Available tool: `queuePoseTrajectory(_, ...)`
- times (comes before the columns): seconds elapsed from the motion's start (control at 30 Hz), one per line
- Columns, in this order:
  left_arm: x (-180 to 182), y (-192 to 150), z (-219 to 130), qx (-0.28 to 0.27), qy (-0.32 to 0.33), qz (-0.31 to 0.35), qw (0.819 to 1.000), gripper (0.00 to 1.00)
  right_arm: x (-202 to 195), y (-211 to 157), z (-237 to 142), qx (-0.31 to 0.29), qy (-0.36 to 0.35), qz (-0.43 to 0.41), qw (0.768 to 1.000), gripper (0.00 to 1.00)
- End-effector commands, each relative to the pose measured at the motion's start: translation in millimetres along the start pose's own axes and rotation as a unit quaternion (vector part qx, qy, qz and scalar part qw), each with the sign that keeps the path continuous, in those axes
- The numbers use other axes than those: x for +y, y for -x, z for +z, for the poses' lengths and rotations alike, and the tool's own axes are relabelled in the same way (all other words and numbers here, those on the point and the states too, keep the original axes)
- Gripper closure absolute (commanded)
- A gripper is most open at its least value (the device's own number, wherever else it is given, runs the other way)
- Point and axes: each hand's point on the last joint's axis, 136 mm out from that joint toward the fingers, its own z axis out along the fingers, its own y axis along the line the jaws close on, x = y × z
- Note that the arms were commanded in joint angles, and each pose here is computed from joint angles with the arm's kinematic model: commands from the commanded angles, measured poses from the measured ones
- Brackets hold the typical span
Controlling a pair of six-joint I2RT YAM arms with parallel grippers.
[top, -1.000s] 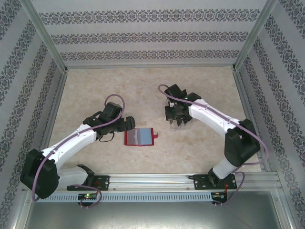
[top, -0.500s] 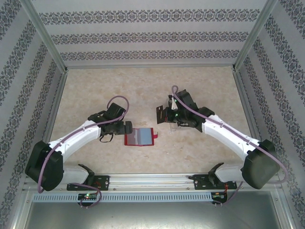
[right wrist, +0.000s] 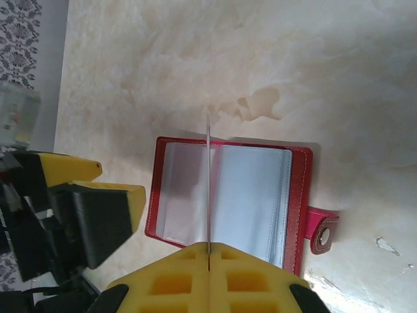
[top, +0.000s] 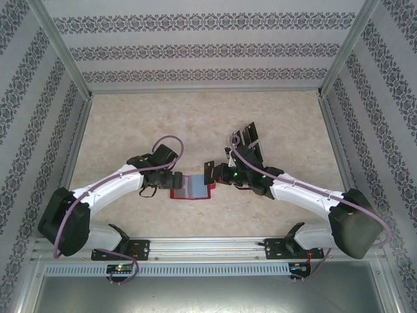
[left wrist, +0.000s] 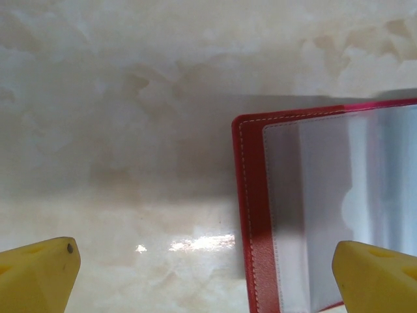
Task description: Put the credit cards into the card holder
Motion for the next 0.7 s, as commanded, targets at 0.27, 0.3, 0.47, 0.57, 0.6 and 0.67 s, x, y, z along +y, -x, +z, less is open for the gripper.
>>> queuePoseTrajectory(0.27,10,-4,15,0.018,0.064,0.038,0.997,0.0,8,-4,7,0.001,0.023,0.001,1.0,1.0)
queuePoseTrajectory(0.3,12,-5,17,0.02,0.072,0.038,0.996,0.0,8,-6,9,0.006,0.024,0.0,1.0,1.0)
queuePoseTrajectory(0.47,23,-8,21,0.022,0.105,0.036,0.994,0.01,9,-17,19,0.021,0.025,-0.006,0.999,1.0)
queuePoseTrajectory(0.57,25,-9,23,0.026,0.11,0.036,0.993,0.01,9,-23,26,0.024,0.028,-0.005,0.999,1.0)
queuePoseTrajectory(0.6,25,-10,24,0.027,0.11,0.037,0.993,0.01,10,-25,28,0.025,0.03,-0.004,0.999,1.0)
queuePoseTrajectory(0.67,24,-12,26,0.029,0.109,0.036,0.993,0.01,9,-28,32,0.025,0.033,-0.005,0.999,1.0)
